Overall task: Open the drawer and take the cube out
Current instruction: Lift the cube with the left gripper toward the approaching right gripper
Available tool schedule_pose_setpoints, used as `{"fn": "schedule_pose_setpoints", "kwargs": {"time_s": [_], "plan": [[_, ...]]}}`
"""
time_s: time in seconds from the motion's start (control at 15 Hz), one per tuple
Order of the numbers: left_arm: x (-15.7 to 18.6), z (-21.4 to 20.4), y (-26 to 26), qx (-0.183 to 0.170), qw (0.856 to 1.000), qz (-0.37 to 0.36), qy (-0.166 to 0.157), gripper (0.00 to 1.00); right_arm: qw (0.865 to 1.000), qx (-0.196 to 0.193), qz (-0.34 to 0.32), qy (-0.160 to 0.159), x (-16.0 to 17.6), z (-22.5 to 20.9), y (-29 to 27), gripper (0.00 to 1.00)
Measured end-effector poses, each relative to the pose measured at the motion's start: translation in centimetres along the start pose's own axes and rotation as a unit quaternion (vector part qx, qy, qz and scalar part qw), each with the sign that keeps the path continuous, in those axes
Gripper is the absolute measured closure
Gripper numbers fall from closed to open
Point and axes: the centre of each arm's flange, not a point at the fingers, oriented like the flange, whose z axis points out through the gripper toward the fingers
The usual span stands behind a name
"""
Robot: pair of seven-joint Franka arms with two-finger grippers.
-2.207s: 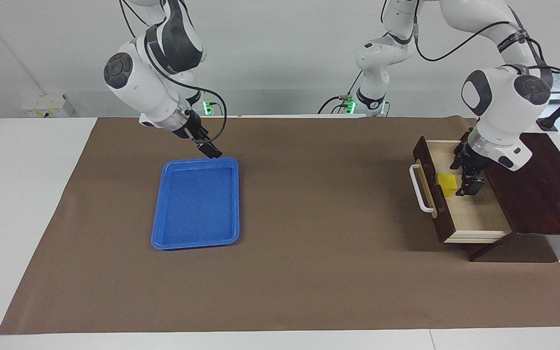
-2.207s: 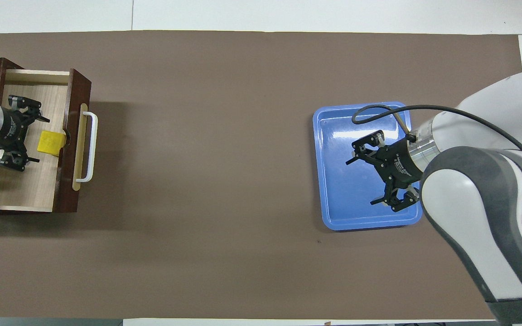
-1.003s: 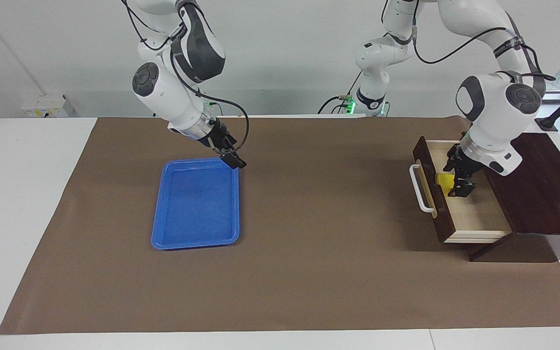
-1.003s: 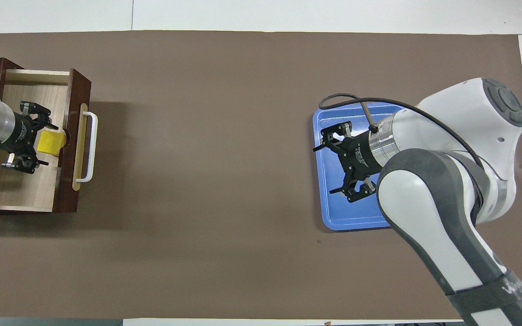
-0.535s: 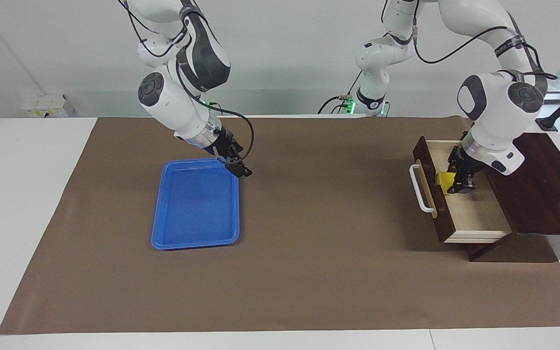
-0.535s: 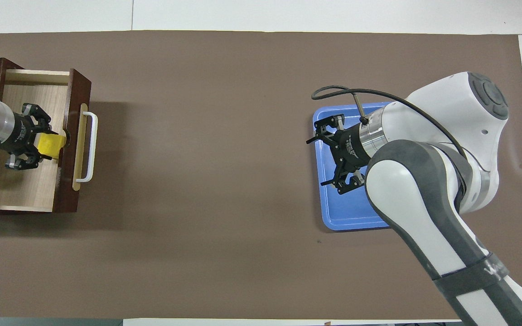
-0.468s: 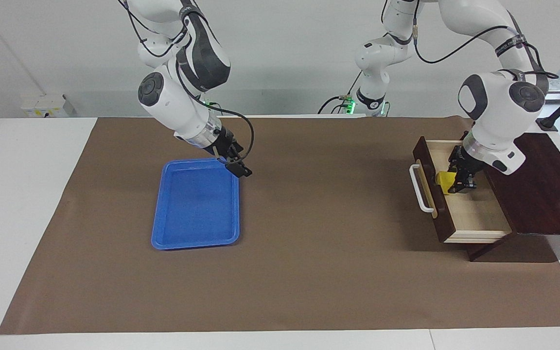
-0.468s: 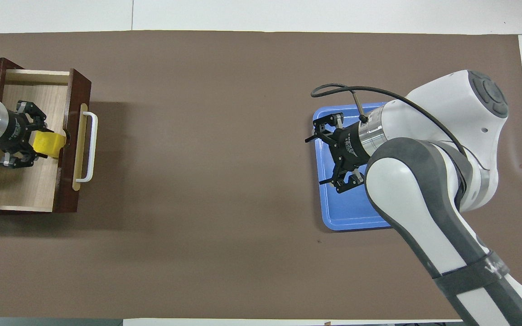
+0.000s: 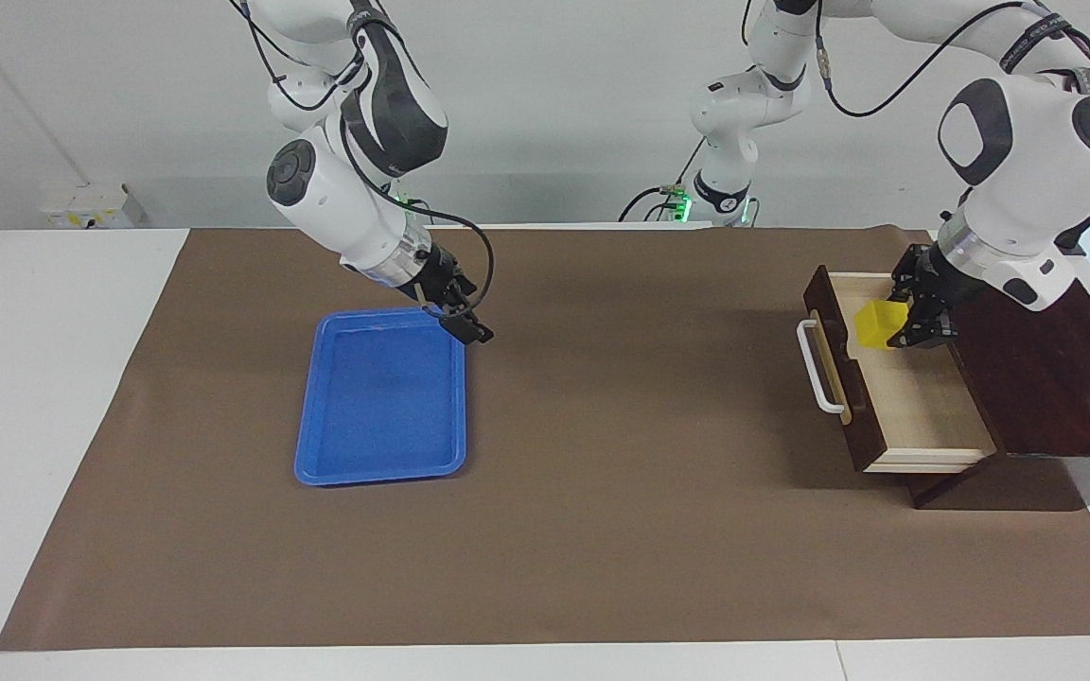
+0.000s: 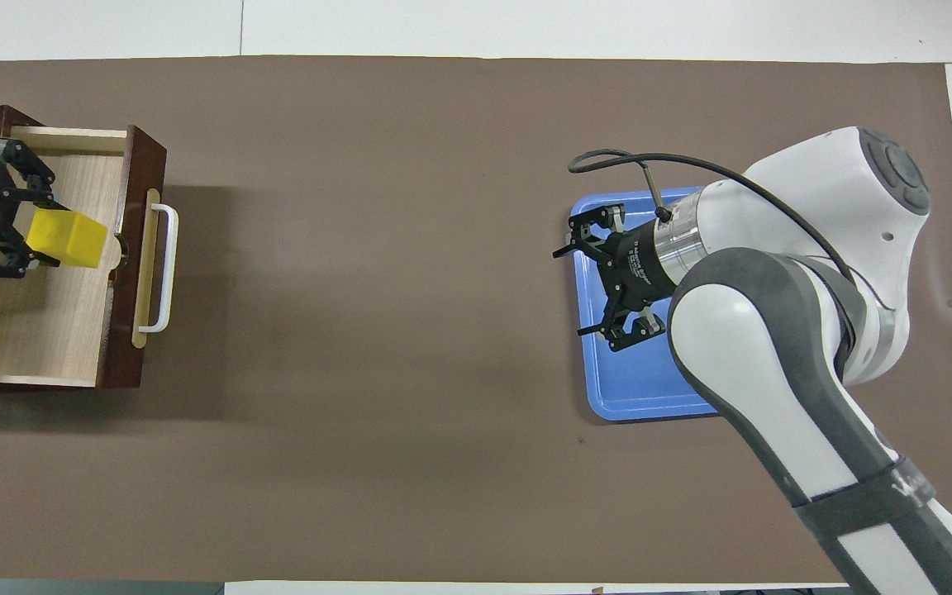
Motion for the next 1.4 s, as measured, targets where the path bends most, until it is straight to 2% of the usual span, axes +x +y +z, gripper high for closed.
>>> {"fn": "schedule_pose_setpoints", "kwargs": {"time_s": [0.2, 0.4, 0.6, 0.94, 1.14, 1.4], "plan": [[-8.8, -0.2, 1.2, -0.008, 0.999, -0.054, 0.001, 0.45, 1.000, 0.014, 0.022, -0.013, -0.4, 0.2, -0.4, 0.00], [-17.7, 0.3, 1.4, -0.032, 0.995, -0.092, -0.002, 0.45, 0.999, 0.017, 0.042, -0.021, -2.1, 2.1, -1.1, 0.00], [-23.6, 1.0, 1.0, -0.043, 0.993, -0.107, -0.006, 0.45, 0.997, 0.018, 0.063, -0.052, -3.8, 3.3, -1.9, 0.00], [-27.8, 2.6, 0.4, -0.047, 0.993, -0.109, -0.009, 0.45, 0.996, 0.000, 0.052, -0.067, -6.6, 7.2, -4.4, 0.00], [-28.3, 2.9, 0.3, -0.048, 0.993, -0.112, -0.010, 0.45, 0.995, -0.004, 0.066, -0.074, -8.0, 9.4, -6.5, 0.00], [-28.7, 3.6, 0.2, -0.046, 0.992, -0.113, -0.009, 0.45, 0.995, 0.002, 0.065, -0.082, -9.6, 10.0, -8.4, 0.00]]}}
